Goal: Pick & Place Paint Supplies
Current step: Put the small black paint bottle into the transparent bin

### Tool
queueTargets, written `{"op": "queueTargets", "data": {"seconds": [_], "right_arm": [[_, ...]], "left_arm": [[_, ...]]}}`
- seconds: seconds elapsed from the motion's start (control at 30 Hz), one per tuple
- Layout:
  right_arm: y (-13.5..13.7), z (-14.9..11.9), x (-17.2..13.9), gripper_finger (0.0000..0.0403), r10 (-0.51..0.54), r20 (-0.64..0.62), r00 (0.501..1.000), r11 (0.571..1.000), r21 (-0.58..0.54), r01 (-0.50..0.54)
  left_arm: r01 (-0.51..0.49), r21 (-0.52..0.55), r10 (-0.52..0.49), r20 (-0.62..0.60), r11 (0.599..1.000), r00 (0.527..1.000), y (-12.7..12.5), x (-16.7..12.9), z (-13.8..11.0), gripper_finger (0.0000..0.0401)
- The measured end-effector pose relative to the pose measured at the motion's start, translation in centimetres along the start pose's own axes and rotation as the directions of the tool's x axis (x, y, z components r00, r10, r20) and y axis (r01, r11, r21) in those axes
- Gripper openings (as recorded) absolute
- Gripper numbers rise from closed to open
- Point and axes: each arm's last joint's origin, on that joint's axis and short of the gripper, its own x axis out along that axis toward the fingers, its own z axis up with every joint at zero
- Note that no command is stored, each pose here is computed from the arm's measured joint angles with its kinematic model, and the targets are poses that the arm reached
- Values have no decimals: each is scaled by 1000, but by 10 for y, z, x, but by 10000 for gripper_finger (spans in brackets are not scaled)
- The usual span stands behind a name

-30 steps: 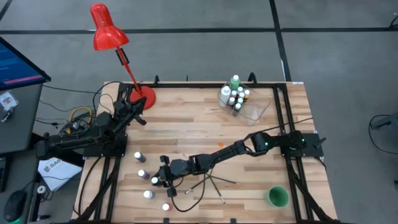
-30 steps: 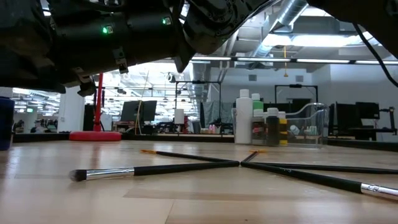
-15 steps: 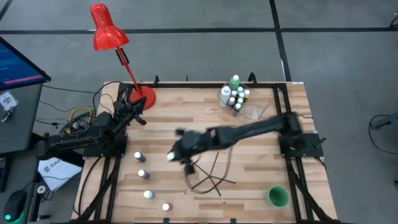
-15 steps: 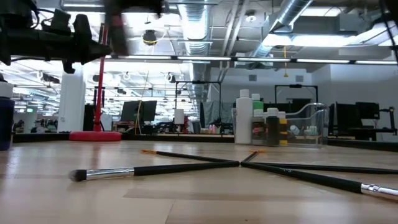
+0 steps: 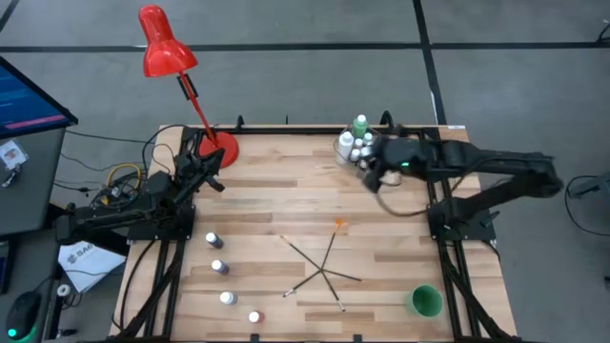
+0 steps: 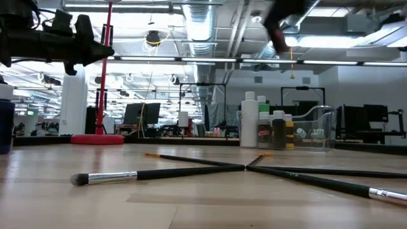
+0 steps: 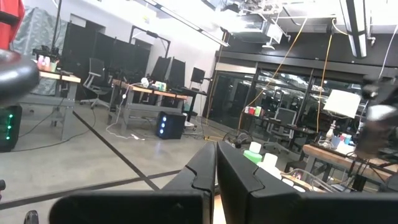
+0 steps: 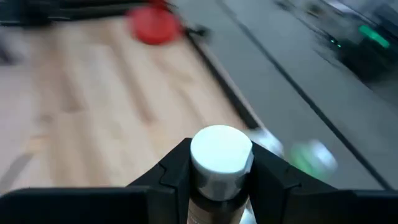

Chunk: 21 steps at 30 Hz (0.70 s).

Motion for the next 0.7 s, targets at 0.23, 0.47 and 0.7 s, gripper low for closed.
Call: {"op": "queueTargets", "data": {"seconds": [0.23, 0.47, 0.7], "right_arm": [[-37, -89, 2, 110, -292, -20, 956, 930, 229, 289], [-47, -129, 22, 110, -408, 45, 912, 822, 452, 346], [-49, -153, 55, 119, -479, -16, 877, 726, 554, 407]], "left_arm": [[0, 0, 0, 0, 1000, 1000, 0, 0, 0, 8], [0, 0, 0, 1, 1000, 1000, 0, 0, 0, 8], [0, 0, 0, 0, 1000, 1000, 0, 0, 0, 8]]}}
